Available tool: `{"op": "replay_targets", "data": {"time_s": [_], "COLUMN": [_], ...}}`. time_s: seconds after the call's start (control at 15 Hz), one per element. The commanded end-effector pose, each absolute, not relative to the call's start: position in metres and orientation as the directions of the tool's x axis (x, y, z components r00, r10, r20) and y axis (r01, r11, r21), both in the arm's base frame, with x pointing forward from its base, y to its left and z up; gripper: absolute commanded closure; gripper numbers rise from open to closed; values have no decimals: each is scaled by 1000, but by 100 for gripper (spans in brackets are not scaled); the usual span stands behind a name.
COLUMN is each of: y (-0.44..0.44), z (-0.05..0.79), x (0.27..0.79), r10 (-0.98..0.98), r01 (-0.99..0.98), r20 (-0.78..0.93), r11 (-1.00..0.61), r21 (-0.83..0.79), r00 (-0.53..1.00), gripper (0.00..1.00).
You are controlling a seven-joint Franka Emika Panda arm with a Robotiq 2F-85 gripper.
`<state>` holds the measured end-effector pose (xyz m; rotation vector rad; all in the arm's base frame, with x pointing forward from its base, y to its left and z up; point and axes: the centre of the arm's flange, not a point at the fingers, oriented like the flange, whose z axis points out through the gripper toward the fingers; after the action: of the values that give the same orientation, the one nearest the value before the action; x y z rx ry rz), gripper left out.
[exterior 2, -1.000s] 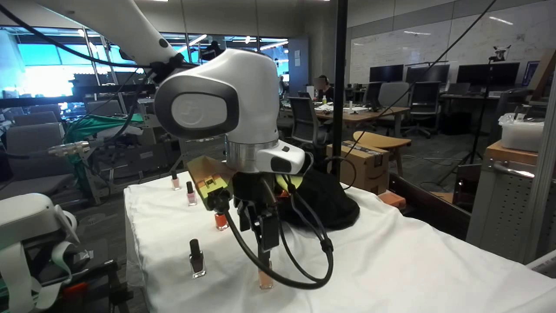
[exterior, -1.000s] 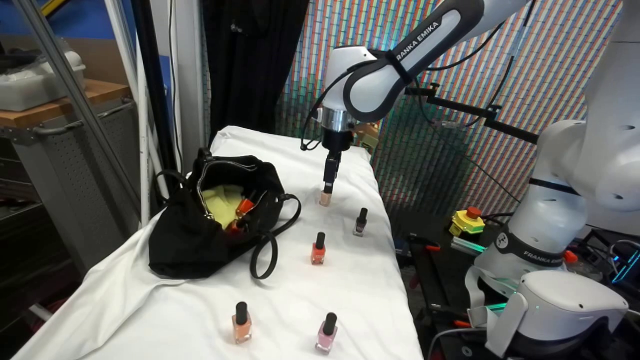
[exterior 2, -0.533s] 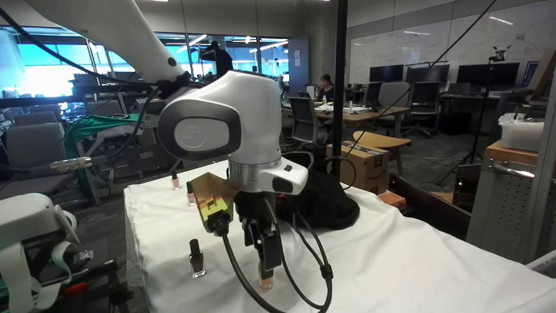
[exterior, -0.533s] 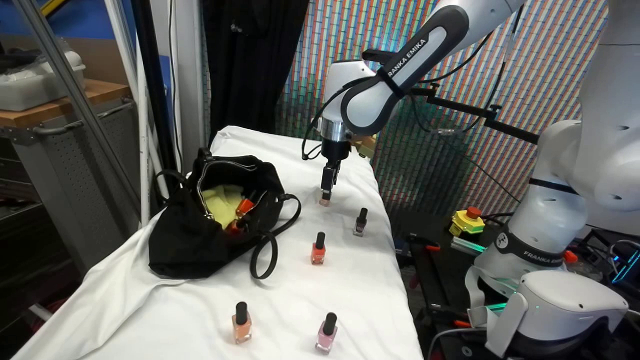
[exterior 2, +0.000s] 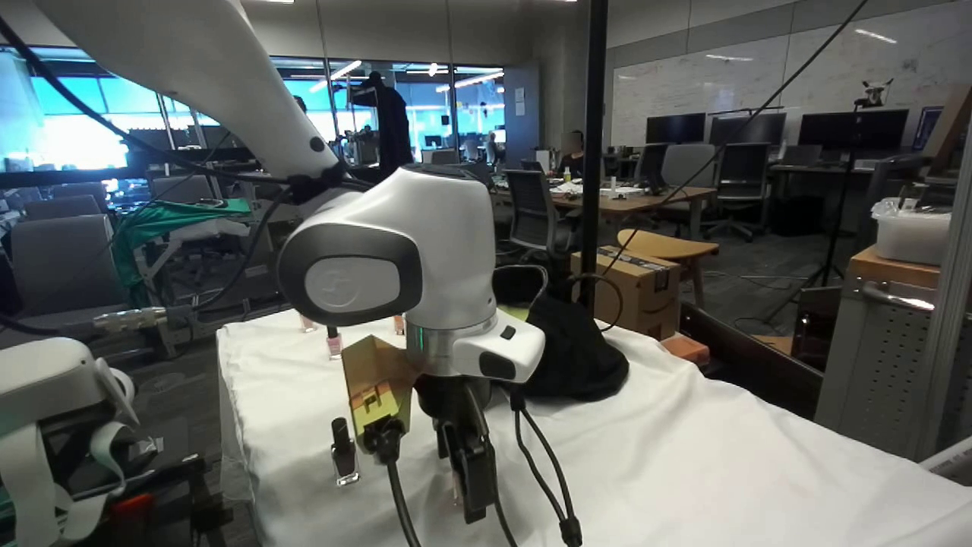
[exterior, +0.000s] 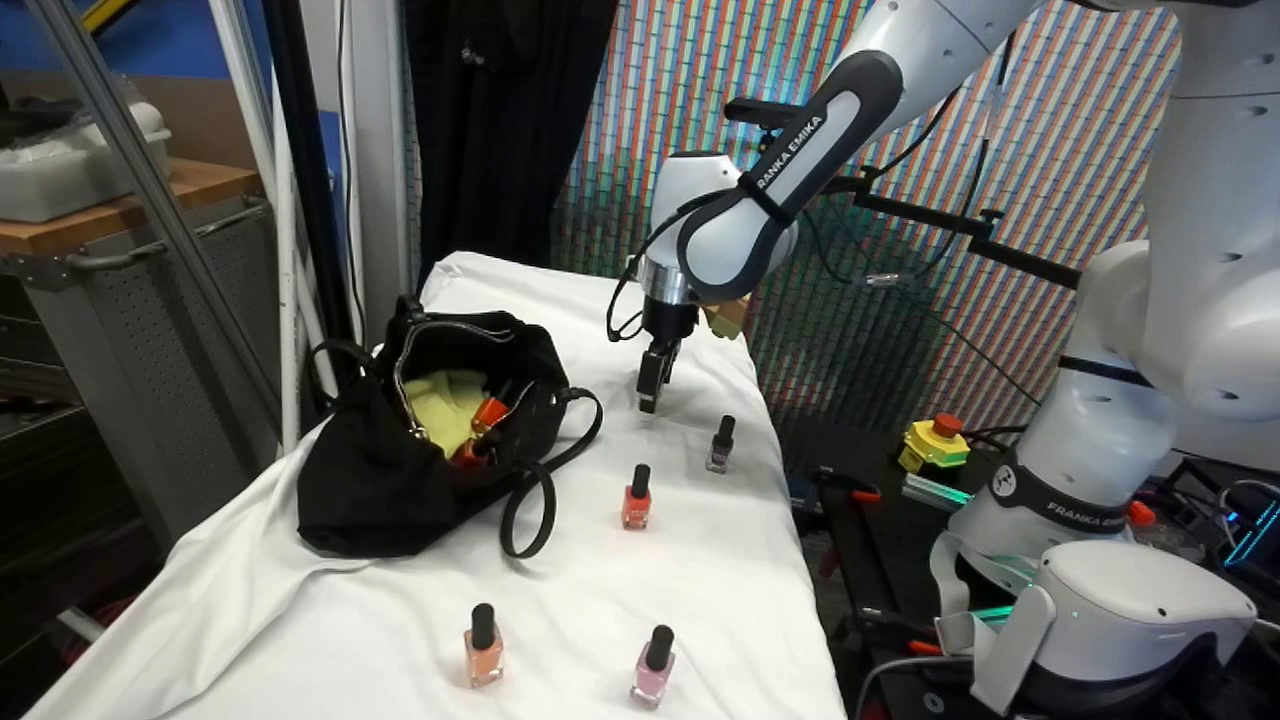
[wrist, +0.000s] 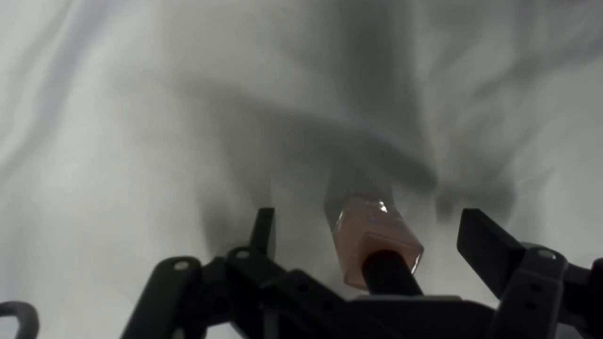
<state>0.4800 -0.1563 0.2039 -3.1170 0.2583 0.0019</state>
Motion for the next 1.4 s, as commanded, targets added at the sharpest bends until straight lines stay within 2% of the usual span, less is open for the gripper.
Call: {"op": "replay_targets", "data": {"time_s": [0.0, 0.4, 0.53, 1.0, 1.13, 1.33], "y": [-161, -160, -160, -160, -160, -156], "z": [196, 197, 196, 192, 192, 198], "x": [478, 479, 479, 478, 477, 477], "r10": [-180, -190, -192, -214, -220, -217], "r01": [-179, -189, -191, -214, -220, -217], "r20": [27, 22, 20, 30, 33, 14], "r11": [-983, -981, -981, -977, -976, -976], "r21": [-36, -32, -26, -8, -7, -5], "r00": [983, 982, 981, 976, 975, 976], "gripper": [0, 0, 25, 73, 84, 84]}}
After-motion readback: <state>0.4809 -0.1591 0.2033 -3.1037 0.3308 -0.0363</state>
